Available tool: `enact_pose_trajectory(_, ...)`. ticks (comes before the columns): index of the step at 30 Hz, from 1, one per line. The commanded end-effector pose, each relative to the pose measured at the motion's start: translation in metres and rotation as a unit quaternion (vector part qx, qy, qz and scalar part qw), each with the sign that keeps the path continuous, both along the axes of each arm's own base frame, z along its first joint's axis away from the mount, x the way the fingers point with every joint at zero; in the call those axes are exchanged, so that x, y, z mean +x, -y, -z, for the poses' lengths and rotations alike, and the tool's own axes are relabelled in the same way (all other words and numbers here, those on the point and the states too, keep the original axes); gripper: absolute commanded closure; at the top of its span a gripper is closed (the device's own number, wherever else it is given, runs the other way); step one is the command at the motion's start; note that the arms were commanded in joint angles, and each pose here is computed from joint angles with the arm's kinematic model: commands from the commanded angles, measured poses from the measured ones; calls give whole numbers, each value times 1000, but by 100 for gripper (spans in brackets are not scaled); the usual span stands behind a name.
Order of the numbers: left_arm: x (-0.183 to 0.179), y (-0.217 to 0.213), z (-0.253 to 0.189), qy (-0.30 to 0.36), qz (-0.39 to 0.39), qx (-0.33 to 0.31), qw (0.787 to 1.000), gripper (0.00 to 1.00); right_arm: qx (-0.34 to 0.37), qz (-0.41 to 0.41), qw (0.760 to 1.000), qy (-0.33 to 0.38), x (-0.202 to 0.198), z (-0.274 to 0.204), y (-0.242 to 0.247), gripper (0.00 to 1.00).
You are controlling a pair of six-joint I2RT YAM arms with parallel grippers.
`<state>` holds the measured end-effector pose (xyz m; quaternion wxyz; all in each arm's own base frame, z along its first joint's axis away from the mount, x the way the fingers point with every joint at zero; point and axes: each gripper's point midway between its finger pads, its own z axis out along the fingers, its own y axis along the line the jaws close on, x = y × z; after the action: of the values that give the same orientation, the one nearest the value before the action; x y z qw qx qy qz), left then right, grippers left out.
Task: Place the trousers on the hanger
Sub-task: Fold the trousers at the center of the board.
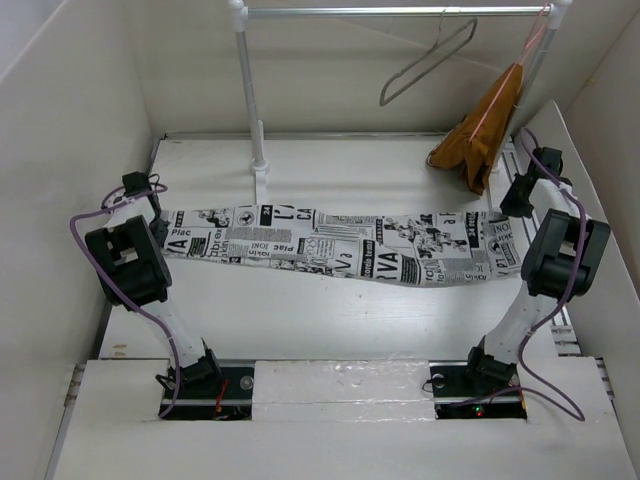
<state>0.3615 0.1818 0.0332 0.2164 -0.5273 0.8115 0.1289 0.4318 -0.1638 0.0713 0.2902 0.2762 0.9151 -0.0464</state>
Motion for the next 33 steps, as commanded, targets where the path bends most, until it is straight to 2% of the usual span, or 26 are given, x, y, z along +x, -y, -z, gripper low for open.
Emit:
enact_pose_trajectory(1, -13, -21, -32, -13, -17, 63, 998, 100, -28, 34, 998, 51, 8, -35, 35, 100)
enact_pose_trajectory(4, -22, -25, -31, -35, -19, 79, 996, 100, -30, 49, 997, 52, -1, -33, 49, 100)
enact_pose_trajectory(10, -37, -31, -24, -82, -31, 93, 992, 100, -18, 34, 998, 47, 8, -20, 53, 100)
enact_pose_trajectory(13, -32, -30, -28, -76, -30, 86, 993, 100, 6, -2, 999, 53, 16, -22, 42, 61)
enact_pose_trajectory(14, -31, -30, -32, -72, -34, 86, 993, 95, 7, -14, 998, 61, 21, -29, 36, 41)
enact_pose_trajectory(15, -22, -29, -44, -55, -28, 90, 994, 91, 7, -23, 997, 67, 22, -34, 34, 37)
enact_pose_trajectory(16, -16, -27, -53, -46, -20, 95, 994, 73, 7, -32, 996, 81, 20, -49, 30, 34)
enact_pose_trajectory(17, -8, -27, -70, -27, -23, 107, 994, 48, -2, -37, 995, 94, 18, -65, 24, 31)
enact_pose_trajectory(18, -4, -28, -78, -16, -25, 110, 993, 47, 4, -36, 996, 86, 13, -58, 21, 31)
enact_pose_trajectory(19, 4, -23, -84, -2, -16, 103, 995, 27, -4, -34, 994, 107, 8, -79, 18, 30)
enact_pose_trajectory(20, 7, -23, -90, 6, -16, 102, 995, 21, -5, -31, 993, 117, 2, -88, 14, 31)
enact_pose_trajectory(21, 12, -23, -101, 23, -24, 102, 994, 18, 13, -21, 994, 105, -16, -71, 4, 32)
enact_pose_trajectory(22, 16, -20, -107, 34, -19, 94, 995, 14, 19, -16, 992, 121, -23, -74, 1, 32)
enact_pose_trajectory(23, 28, -11, -126, 59, -8, 95, 994, 13, 40, 2, 991, 131, -58, -65, -17, 33)
enact_pose_trajectory(24, 36, -5, -138, 76, 1, 97, 992, 18, 53, 26, 990, 128, -85, -53, -23, 33)
enact_pose_trajectory(25, 38, 0, -137, 79, 11, 86, 993, 18, 53, 26, 990, 128, -85, -53, -23, 33)
enact_pose_trajectory(27, 60, 47, -141, 103, 79, 57, 990, 25, 64, 52, 985, 151, -105, -52, -26, 32)
enact_pose_trajectory(29, 81, 104, -138, 124, 166, 28, 978, 52, 86, 83, 984, 135, -132, -22, -24, 30)
enact_pose_trajectory(30, 85, 163, -132, 119, 233, 20, 965, 75, 90, 86, 982, 139, -137, -17, -23, 29)
enact_pose_trajectory(31, 87, 194, -131, 124, 268, 17, 955, 100, 99, 86, 982, 137, -141, -8, -22, 28)
enact_pose_trajectory(33, 74, 274, -117, 123, 364, -16, 923, 100, 125, 81, 980, 129, -148, 5, -18, 25)
